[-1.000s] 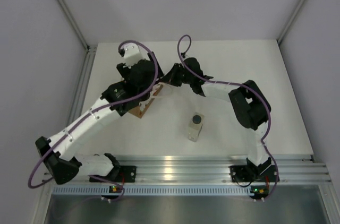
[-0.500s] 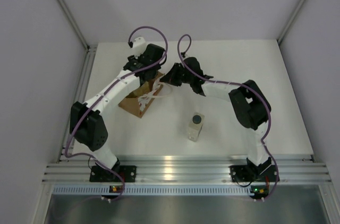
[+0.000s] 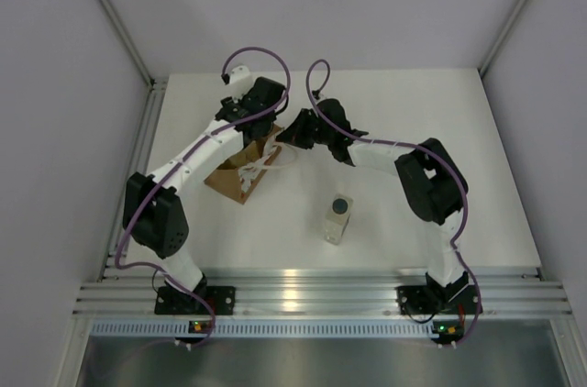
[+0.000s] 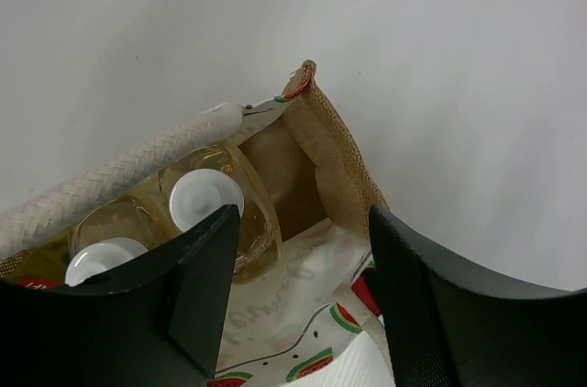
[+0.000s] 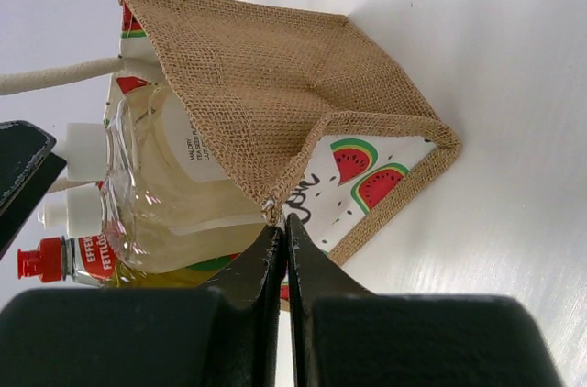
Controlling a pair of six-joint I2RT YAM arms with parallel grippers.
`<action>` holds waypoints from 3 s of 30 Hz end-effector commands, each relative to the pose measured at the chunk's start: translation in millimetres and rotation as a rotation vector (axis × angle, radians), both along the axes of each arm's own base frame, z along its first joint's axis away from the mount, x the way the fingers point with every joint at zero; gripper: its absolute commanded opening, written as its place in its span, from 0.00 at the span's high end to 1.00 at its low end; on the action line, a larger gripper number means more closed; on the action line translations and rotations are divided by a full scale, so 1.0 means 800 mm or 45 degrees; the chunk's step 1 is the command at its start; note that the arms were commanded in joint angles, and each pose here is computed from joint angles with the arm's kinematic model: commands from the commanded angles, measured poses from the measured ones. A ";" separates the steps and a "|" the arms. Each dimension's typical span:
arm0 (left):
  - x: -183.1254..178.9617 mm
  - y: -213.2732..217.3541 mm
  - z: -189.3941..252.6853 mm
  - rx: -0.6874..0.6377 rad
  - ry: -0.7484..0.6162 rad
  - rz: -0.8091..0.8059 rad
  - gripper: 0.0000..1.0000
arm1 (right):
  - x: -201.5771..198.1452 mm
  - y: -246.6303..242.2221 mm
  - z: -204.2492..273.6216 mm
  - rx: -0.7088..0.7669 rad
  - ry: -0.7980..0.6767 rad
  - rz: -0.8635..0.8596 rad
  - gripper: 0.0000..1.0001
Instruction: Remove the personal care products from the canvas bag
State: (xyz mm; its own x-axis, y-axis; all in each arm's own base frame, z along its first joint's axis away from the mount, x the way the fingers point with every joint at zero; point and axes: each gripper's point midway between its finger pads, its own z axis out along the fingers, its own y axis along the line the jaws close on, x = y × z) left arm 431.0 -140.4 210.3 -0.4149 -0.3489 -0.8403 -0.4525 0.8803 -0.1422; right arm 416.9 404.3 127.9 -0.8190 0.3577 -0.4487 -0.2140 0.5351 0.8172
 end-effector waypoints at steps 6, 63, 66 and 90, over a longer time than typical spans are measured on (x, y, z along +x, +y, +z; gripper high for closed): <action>-0.003 0.003 0.034 0.009 -0.013 -0.086 0.36 | 0.007 -0.009 -0.027 -0.085 0.039 -0.023 0.99; -0.006 0.032 -0.013 0.039 0.096 -0.034 1.00 | 0.004 -0.008 -0.022 -0.099 0.029 -0.024 0.99; 0.000 0.014 0.013 0.044 0.067 -0.133 1.00 | 0.004 -0.007 -0.022 -0.096 0.033 -0.025 0.99; -0.067 -0.046 0.276 0.113 -0.426 -0.520 1.00 | 0.006 -0.001 -0.009 -0.071 0.023 -0.032 0.99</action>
State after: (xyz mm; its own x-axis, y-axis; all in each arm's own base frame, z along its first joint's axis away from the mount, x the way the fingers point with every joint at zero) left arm 389.2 -182.9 319.5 -0.4626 -0.0070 -0.8865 -0.0468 0.9988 0.0165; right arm 418.3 405.3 129.8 -0.8184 0.3498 -0.4558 -0.2197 0.5426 0.8108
